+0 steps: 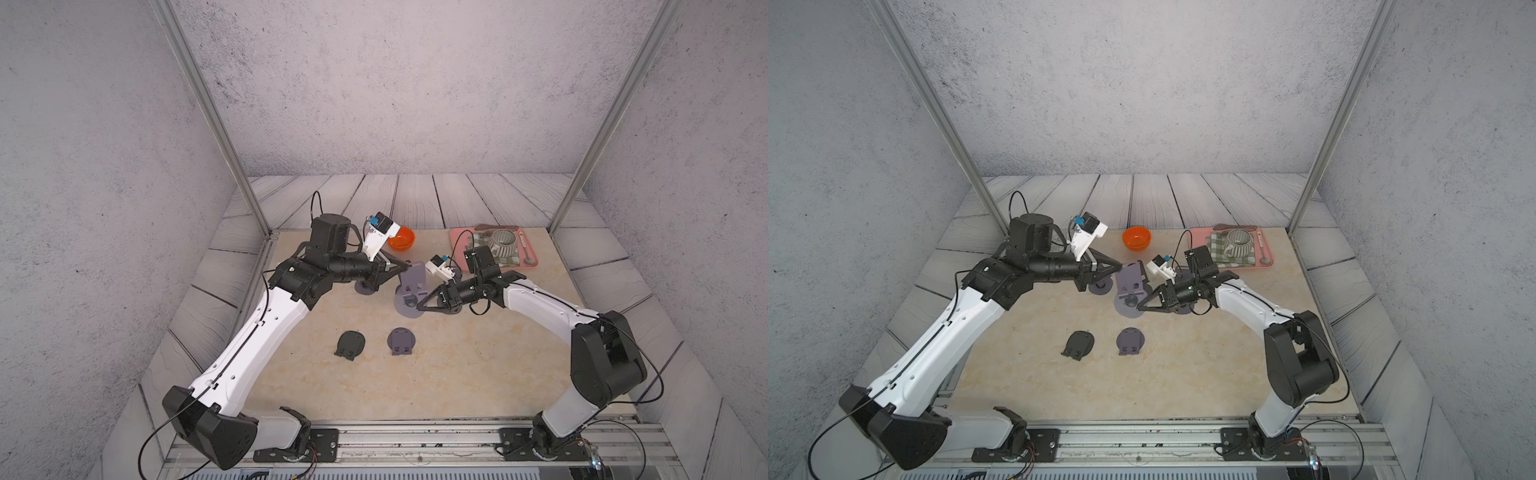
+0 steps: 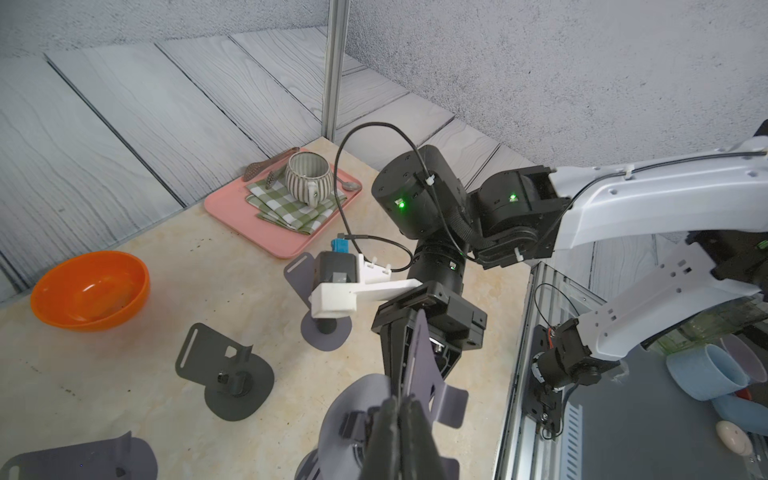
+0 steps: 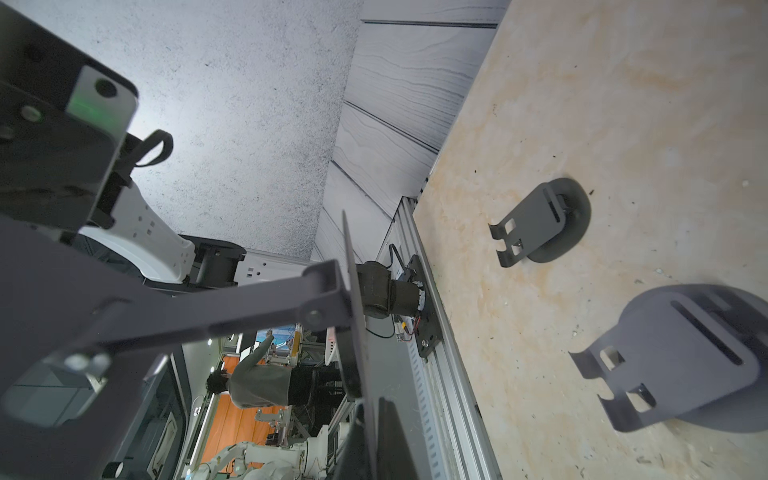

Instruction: Open the phone stand

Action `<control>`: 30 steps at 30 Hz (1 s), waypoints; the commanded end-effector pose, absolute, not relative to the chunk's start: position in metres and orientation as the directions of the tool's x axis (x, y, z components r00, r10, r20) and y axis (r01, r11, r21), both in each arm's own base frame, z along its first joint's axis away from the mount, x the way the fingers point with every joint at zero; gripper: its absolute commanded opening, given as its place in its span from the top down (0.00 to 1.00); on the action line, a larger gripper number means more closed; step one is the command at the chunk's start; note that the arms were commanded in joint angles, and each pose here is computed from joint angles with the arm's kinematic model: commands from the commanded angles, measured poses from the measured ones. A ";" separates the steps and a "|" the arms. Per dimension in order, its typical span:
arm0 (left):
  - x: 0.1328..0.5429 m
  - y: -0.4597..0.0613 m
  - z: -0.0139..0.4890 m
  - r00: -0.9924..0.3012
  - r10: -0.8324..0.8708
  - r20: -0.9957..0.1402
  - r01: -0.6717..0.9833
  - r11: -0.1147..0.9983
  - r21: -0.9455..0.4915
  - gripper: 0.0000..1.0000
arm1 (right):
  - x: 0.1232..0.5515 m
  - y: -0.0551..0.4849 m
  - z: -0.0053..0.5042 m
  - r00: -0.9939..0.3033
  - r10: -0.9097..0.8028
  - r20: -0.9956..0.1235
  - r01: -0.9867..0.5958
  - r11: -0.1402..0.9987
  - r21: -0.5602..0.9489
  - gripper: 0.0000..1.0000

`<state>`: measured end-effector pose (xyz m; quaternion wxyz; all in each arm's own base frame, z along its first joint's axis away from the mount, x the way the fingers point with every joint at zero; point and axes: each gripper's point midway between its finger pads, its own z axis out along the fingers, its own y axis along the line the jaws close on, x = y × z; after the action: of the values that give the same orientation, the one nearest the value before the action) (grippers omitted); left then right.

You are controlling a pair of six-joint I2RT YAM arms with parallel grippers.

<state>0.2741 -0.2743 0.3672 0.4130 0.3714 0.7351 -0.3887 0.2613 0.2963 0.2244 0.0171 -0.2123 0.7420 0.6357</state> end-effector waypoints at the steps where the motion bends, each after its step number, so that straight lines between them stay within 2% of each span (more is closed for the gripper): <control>1: 0.264 -0.280 0.425 -0.204 0.088 -0.975 0.921 0.355 -0.161 1.00 | 0.291 0.263 0.182 -0.985 -0.133 -0.109 -0.150 0.354 0.923 1.00; 3: 0.267 -0.284 0.418 -0.237 0.076 -0.968 0.918 0.343 -0.198 1.00 | 0.306 0.247 0.193 -0.987 -0.068 -0.142 -0.157 0.362 0.919 1.00; 6: 0.272 -0.289 0.412 -0.268 0.053 -0.962 0.914 0.330 -0.237 1.00 | 0.319 0.231 0.216 -0.974 -0.009 -0.226 -0.211 0.391 0.896 0.90; 7: 0.274 -0.290 0.411 -0.274 0.047 -0.960 0.912 0.330 -0.244 1.00 | 0.320 0.227 0.222 -0.966 -0.003 -0.258 -0.235 0.420 0.876 0.88; 9: 0.278 -0.292 0.409 -0.285 0.040 -0.958 0.907 0.335 -0.256 1.00 | 0.322 0.213 0.229 -0.945 0.013 -0.327 -0.273 0.519 0.810 0.78; 13: 0.287 -0.299 0.406 -0.312 0.020 -0.950 0.901 0.322 -0.290 1.00 | 0.328 0.186 0.238 -0.907 0.064 -0.417 -0.283 0.640 0.714 0.76; 17: 0.294 -0.306 0.405 -0.335 -0.014 -0.942 0.898 0.299 -0.324 1.00 | 0.334 0.155 0.228 -0.887 0.141 -0.439 -0.214 0.718 0.662 0.70; 21: 0.300 -0.316 0.393 -0.374 -0.008 -0.927 0.893 0.268 -0.362 1.00 | 0.333 0.137 0.223 -0.874 0.201 -0.441 -0.162 0.736 0.657 0.68; 25: 0.302 -0.338 0.367 -0.428 0.017 -0.903 0.885 0.210 -0.416 1.00 | 0.325 0.120 0.234 -0.836 0.232 -0.497 -0.138 0.788 0.600 0.66; 30: 0.297 -0.378 0.325 -0.481 0.123 -0.868 0.875 0.127 -0.466 1.00 | 0.310 0.102 0.245 -0.788 0.257 -0.560 -0.109 0.836 0.538 0.62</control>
<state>0.3079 -0.3594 0.3271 0.3660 0.3458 0.6885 -0.5219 0.3167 0.1180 0.2441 0.3029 0.0212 0.8967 0.3222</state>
